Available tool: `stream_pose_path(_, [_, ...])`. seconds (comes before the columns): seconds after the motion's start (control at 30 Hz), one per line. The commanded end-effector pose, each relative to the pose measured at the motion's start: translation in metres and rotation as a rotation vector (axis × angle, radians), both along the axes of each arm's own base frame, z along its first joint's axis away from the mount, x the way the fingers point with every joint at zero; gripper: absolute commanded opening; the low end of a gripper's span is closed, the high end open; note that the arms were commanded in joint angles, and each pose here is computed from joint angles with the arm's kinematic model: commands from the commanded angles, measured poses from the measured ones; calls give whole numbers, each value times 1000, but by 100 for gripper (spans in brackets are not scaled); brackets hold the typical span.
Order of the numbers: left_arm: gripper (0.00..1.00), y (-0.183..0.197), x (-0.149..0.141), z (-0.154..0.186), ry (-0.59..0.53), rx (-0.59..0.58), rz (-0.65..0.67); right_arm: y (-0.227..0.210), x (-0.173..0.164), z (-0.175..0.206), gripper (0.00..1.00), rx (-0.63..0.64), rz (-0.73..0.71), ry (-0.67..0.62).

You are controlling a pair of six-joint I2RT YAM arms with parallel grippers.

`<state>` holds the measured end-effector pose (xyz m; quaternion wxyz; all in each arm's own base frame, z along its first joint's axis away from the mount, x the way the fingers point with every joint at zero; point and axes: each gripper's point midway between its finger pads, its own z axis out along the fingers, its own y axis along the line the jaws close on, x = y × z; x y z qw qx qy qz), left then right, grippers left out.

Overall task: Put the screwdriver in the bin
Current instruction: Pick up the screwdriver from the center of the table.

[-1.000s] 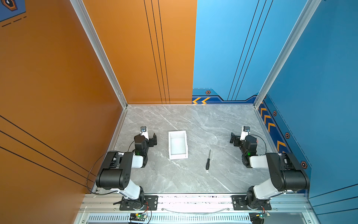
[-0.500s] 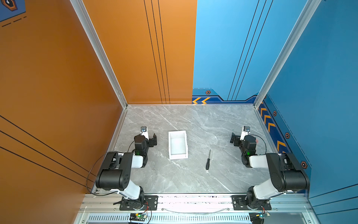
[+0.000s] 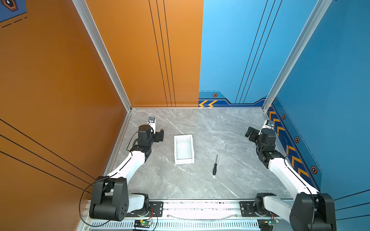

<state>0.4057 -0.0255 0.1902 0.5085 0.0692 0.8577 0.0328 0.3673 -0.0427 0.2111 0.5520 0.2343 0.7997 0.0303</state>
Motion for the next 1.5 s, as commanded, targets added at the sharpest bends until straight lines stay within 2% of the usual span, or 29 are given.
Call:
stream_pose_path(0.0, [98,-16,-39,-13,280,29,-92,25,-28,-15,100,263,47,121])
stream_pose_path(0.13, [98,-31,-51,8,399,16,-134,61,-50,2,100,159,122,214])
stream_pose_path(0.27, [98,-43,-62,16,477,-23,-142,106,-78,-12,93,70,220,402])
stream_pose_path(0.37, [98,-53,-73,20,484,-68,-183,137,-100,-31,85,41,285,502])
stream_pose_path(0.43, [98,-57,-79,22,477,-69,-203,158,-113,-45,73,57,340,545])
stream_pose_path(0.57, [98,-64,-89,28,469,-90,-231,190,-139,-74,65,41,410,643])
stream_pose_path(0.67, [98,-67,-95,36,445,-101,-250,202,-153,-90,66,4,425,690])
stream_pose_path(0.83, [98,-62,-100,54,406,-52,-268,214,-161,-114,66,-67,421,755])
stream_pose_path(0.93, [98,-57,-102,66,405,-34,-254,218,-162,-128,62,-94,406,805])
stream_pose_path(1.23, [98,-64,-109,93,376,-130,-255,247,-160,-154,56,-147,434,885])
stream_pose_path(1.47, [98,-62,-108,100,358,-130,-244,254,-159,-168,53,-122,429,900])
